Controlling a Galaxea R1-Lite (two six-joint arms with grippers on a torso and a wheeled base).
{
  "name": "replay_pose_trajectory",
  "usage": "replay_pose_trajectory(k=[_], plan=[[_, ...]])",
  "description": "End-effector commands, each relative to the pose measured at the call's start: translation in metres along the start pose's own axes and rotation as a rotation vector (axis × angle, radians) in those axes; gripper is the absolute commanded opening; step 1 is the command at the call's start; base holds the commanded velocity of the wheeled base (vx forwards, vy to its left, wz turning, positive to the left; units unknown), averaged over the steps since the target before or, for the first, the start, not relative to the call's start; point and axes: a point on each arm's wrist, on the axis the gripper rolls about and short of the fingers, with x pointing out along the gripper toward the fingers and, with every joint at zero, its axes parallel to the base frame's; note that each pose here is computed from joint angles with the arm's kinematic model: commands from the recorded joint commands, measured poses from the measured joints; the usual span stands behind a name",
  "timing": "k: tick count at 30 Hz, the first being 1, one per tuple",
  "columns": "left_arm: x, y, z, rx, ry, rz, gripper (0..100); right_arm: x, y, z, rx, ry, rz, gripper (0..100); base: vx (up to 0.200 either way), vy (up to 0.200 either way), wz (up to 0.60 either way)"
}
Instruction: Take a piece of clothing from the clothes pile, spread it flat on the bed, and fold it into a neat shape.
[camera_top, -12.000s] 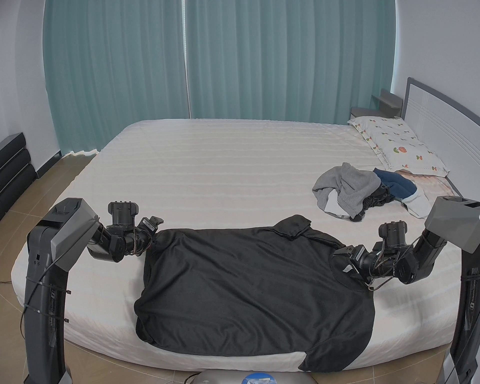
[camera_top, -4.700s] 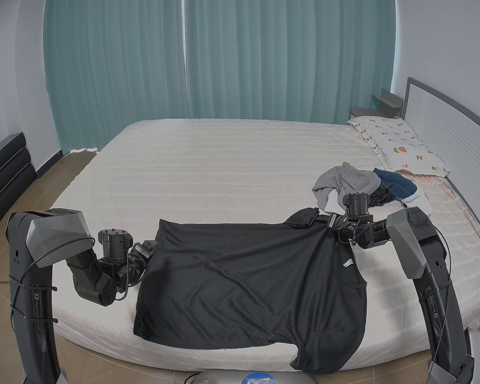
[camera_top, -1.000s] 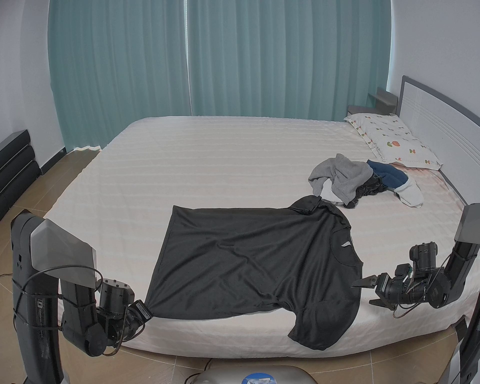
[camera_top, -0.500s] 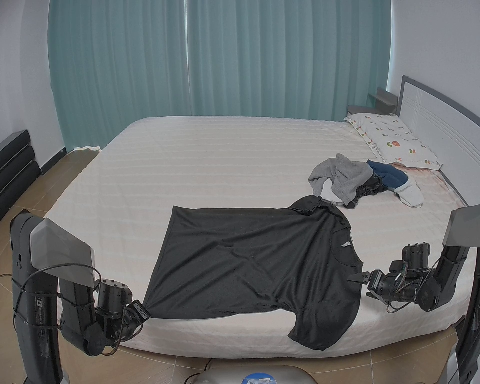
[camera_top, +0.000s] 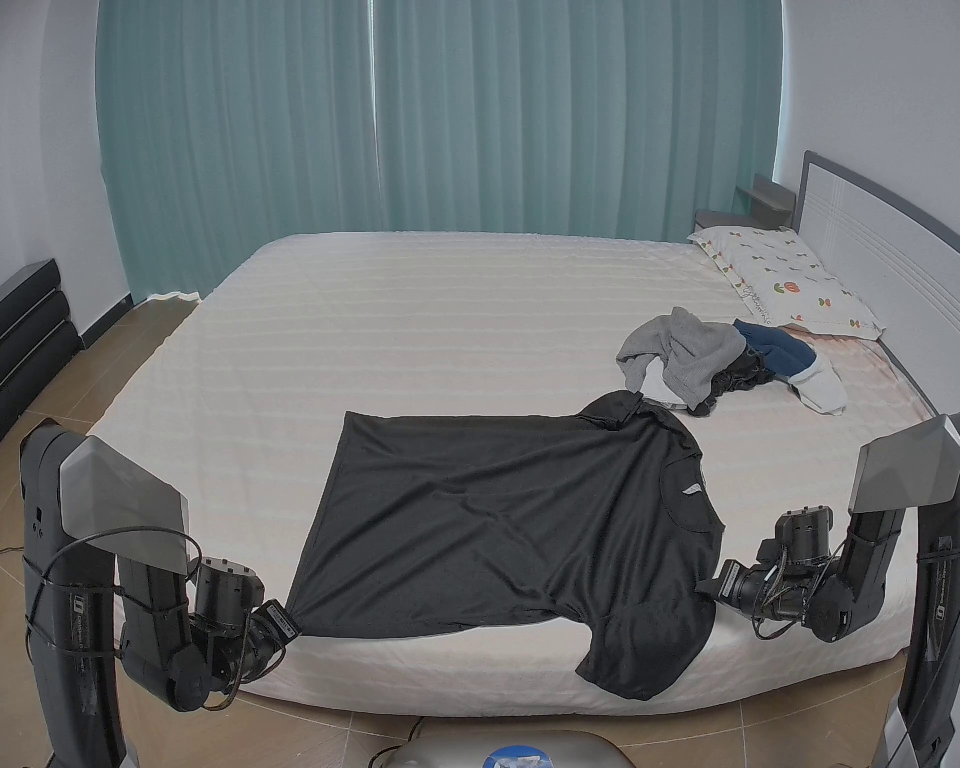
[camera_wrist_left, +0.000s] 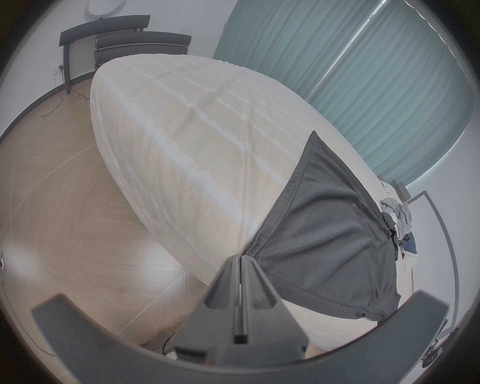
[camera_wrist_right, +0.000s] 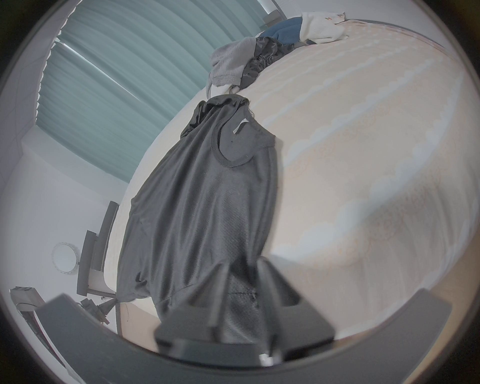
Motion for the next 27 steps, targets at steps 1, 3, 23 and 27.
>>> replay_pose_trajectory(k=[1,3,23,27], plan=[[0.0,0.0,0.0,0.0,-0.001,0.0,0,0.001,-0.004,-0.004,0.005,0.01,-0.024,0,0.0,0.0,0.0],[0.0,0.0,0.0,0.0,-0.001,0.0,0,-0.003,-0.007,-0.001,0.011,-0.002,-0.03,0,0.0,0.0,0.0],[-0.012,0.011,-0.007,0.063,0.041,0.041,0,-0.052,-0.041,0.015,-0.066,-0.013,-0.055,0,0.0,0.0,0.0],[-0.012,0.011,-0.007,0.076,0.042,0.043,0,-0.052,-0.045,0.012,-0.095,0.002,-0.063,0,0.0,0.0,0.0]])
